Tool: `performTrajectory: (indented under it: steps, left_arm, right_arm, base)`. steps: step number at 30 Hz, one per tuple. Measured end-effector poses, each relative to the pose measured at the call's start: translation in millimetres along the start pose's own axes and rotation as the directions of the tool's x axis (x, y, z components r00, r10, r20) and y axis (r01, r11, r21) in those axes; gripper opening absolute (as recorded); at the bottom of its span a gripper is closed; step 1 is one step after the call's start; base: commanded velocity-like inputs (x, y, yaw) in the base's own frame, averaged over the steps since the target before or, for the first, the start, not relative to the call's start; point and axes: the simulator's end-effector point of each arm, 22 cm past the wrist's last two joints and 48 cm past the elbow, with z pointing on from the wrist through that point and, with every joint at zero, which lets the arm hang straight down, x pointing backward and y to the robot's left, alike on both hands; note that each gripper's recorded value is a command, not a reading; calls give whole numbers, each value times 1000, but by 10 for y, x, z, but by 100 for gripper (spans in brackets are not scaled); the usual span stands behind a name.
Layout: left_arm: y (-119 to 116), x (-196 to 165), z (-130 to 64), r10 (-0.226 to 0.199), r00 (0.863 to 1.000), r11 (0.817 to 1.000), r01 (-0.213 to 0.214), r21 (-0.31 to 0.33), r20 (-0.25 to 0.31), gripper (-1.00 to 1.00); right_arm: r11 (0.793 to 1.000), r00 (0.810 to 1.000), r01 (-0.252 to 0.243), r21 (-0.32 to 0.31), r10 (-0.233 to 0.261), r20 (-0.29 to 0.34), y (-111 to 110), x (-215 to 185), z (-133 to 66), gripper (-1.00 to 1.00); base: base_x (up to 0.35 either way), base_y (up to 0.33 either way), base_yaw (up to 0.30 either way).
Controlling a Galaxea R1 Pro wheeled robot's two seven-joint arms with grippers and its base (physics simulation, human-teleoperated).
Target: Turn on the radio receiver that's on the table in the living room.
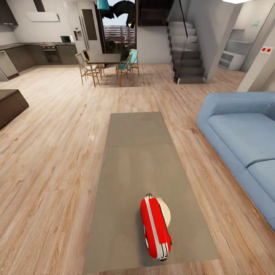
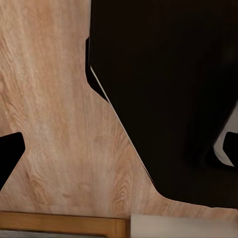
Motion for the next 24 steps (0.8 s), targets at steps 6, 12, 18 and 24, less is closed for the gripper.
performTrajectory:
  steps: [6, 12, 18, 24]
  left_arm:
    - [-21, 22, -2, 0, 1000, 1000, 0, 2, -6, 100]
    - [-14, 25, -2, 1, 1000, 1000, 0, 1, -7, 100]
    - [-53, 30, -2, 11, 1000, 1000, -11, 11, -9, 100]
    - [-281, -57, 0, 31, 999, 998, -31, 53, 11, 100]
  right_arm:
    - [1000, 1000, -1, -1, 1, -5, 7, 23, -1, 100]
    - [1000, 1000, -14, 0, 14, -5, 4, 22, -1, 100]
    - [1000, 1000, 0, -2, 0, -5, 12, 23, -1, 100]
    - [1000, 998, 10, 3, -10, 58, -81, -329, -2, 100]
  base:
    - [0, 0, 4]
    - [0, 0, 0]
    - [0, 0, 0]
    - [0, 0, 0]
